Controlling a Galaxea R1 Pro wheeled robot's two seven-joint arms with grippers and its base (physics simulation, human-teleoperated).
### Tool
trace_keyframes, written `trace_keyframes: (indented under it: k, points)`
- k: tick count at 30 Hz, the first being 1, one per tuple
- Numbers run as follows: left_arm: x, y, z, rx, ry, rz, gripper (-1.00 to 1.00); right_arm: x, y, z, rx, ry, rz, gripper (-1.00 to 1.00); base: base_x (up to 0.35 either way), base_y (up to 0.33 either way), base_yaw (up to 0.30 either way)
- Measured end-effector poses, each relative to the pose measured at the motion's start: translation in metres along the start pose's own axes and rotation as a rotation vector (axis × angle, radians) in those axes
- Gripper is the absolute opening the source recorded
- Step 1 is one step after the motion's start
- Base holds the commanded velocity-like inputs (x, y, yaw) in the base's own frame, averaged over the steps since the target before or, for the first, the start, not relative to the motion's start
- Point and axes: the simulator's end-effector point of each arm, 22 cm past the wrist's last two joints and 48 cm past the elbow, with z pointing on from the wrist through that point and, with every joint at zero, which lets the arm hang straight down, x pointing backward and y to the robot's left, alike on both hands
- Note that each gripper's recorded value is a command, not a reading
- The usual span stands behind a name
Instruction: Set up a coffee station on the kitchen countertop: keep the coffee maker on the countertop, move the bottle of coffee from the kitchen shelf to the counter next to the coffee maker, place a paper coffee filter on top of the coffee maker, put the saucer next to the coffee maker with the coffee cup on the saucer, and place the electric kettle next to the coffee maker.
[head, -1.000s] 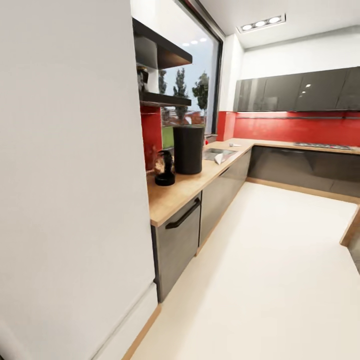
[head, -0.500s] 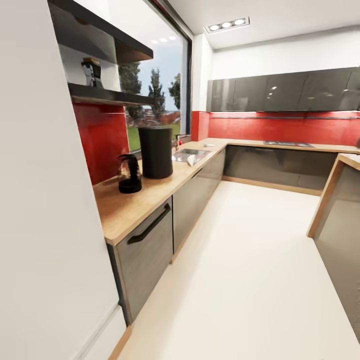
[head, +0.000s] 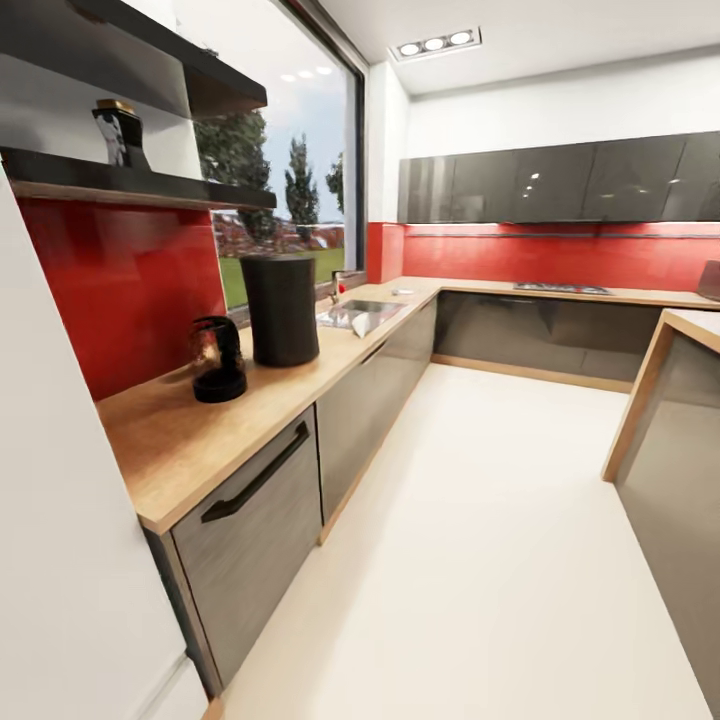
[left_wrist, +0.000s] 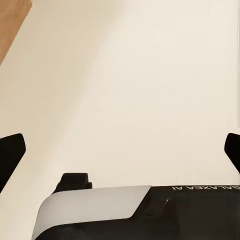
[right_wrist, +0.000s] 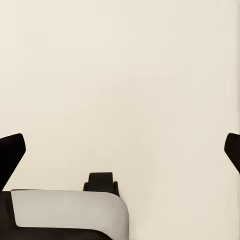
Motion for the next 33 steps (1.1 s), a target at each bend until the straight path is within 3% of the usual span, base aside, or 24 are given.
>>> trace_keyframes:
  k: [14,27,33]
  points:
    - [0.0001,0.0,0.0,0.0,0.0,0.0,1.0,-0.0001,0.0001,0.0,0.0,-0.001,-0.003,1.0,0.317,-0.022,-0.243]
    - [-0.0001,-0.0001,0.0,0.0,0.0,0.0,1.0,-0.0001,-0.0001,0.0,0.0,-0.001,-0.003,1.0,0.303,-0.148,-0.279]
    - [0.0,0.0,0.0,0.0,0.0,0.0,1.0,0.0002,-0.0001,-0.0001,0.001,0.0,-0.001,1.0,0.302,-0.139,-0.101]
